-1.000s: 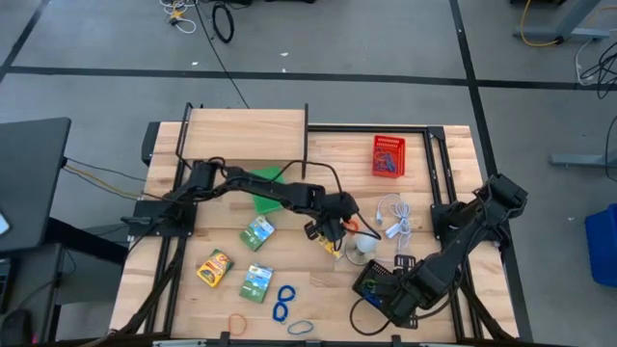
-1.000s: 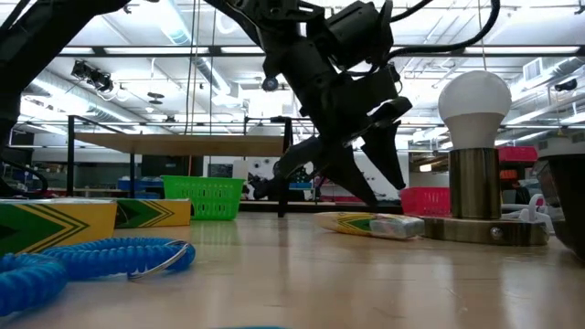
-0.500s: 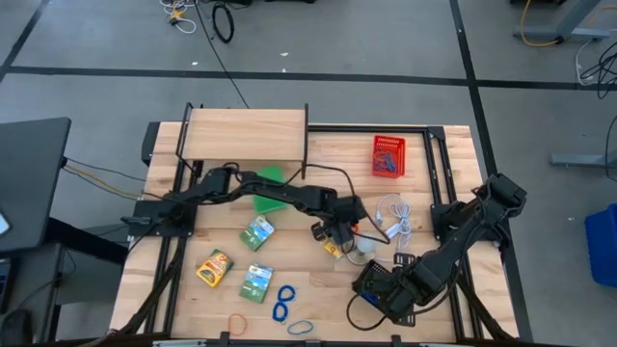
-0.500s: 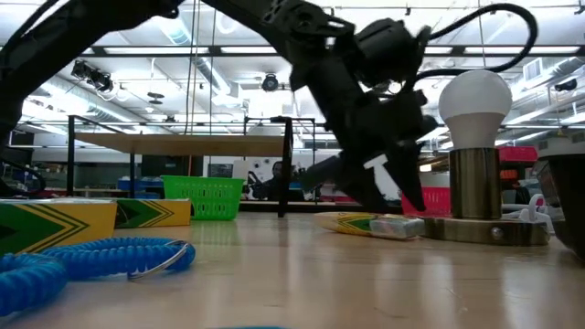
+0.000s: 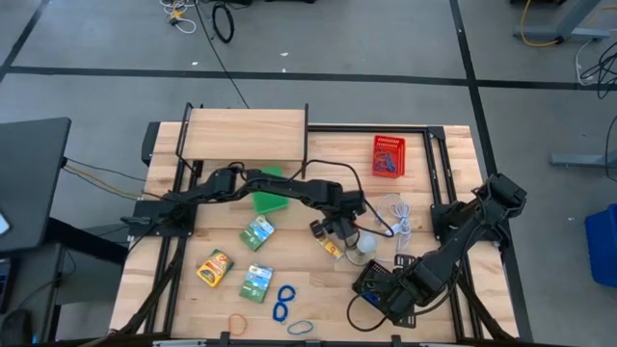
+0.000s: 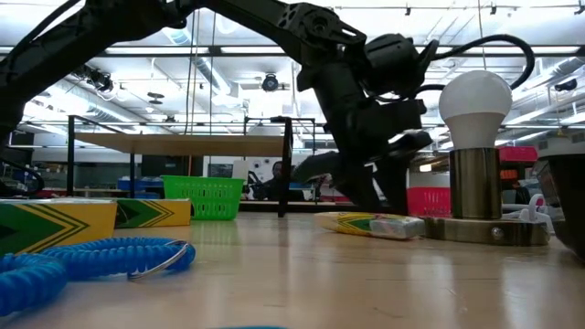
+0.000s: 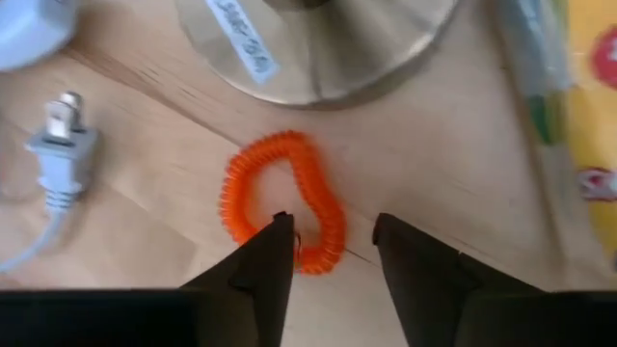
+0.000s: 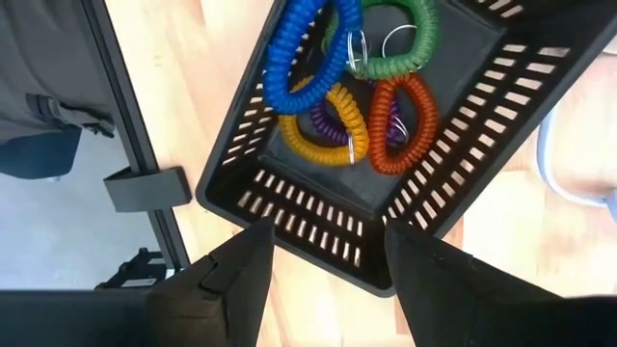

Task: Pick & Place Office Desk Supplies
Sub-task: Put the orange spring keychain into the black basket

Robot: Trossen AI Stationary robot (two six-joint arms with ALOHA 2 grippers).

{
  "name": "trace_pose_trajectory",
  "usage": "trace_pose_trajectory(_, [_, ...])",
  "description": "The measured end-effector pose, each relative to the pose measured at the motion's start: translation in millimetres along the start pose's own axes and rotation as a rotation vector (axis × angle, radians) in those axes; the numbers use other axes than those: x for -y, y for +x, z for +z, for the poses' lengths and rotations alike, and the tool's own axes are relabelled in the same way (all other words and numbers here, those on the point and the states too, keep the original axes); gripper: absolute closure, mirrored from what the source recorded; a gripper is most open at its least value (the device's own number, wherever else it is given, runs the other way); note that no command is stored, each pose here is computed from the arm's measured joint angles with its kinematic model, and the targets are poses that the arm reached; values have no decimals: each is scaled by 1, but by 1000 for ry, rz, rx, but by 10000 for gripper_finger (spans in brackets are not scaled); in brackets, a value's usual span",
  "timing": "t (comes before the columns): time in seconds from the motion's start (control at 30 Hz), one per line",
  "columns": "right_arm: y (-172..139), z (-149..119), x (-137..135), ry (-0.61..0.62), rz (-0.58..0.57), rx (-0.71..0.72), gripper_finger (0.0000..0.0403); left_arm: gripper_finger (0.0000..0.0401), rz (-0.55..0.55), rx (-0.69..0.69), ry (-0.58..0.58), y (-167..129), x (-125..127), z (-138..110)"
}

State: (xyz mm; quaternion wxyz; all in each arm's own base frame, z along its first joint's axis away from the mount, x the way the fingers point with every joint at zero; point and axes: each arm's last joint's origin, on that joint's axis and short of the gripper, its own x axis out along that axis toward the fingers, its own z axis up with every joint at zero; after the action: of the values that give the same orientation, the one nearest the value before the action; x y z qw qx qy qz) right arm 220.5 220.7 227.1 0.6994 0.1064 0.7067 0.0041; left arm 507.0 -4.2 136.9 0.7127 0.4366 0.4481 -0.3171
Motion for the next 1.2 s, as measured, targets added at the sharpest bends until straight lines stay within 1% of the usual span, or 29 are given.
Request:
trace_pose_trajectory(0.13, [0,0,0,1,1,-2,195,288,-23,-5,-11,0,3,0])
trace_pose_trajectory(0.37, [0,0,0,1,3,-4,195,385,-48,-16,-20,0,5,-1])
trace_pose_trajectory(0.57, [0,0,0,1,4,-5,195,393,-58,-30,-83,0,7,-1])
trace_pose_trajectory(0.63, [0,0,0,1,4,-5,195,394,-52,-53,-93,-3,8,1])
trace_pose_trajectory(0.93, [0,1,-1,-5,1,19,195,394,-39,-162,-35,-14,23,23])
trace_pose_trajectory(1.0, [0,2,-1,-10,-5,36,195,395,-51,-191,-27,-19,28,28])
trace_pose_trajectory(1.13, [0,3,-1,-28,-14,56,195,395,-34,-218,-25,-27,31,36])
trace_pose_trajectory(1.2, [0,3,-1,-39,-23,69,195,395,4,-222,-31,-29,28,36])
